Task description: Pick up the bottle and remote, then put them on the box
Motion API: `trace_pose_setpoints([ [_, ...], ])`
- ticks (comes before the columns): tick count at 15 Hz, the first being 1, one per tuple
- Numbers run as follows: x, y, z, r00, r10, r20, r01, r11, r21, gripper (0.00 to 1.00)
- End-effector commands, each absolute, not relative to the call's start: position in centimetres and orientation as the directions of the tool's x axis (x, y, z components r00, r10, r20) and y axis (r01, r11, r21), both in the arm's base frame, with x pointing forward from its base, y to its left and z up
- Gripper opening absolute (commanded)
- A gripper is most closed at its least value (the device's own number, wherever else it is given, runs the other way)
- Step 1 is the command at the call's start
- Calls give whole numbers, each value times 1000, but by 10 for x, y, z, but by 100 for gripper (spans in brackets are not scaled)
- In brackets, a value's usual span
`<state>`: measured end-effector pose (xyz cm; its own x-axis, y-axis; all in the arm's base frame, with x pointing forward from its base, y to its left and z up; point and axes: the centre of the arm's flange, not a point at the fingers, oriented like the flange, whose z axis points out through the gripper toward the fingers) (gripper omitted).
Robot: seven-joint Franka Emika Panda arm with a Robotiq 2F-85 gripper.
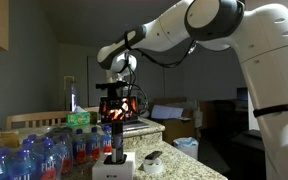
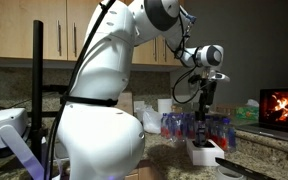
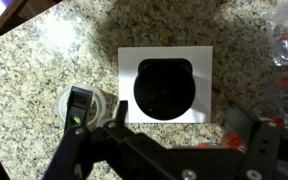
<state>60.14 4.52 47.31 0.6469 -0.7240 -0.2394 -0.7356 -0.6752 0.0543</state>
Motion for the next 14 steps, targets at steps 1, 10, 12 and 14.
trace_pose_setpoints([
  [1,591,46,485,634,-732,-249,-749,-661,35,100],
  [10,536,5,551,612,-771,-179,-786,-617,-31,100],
  [12,529,-34,545,592,-789,-166,-802,-596,-27,100],
  [14,524,-84,532,574,-802,-163,-814,-581,-4,100],
])
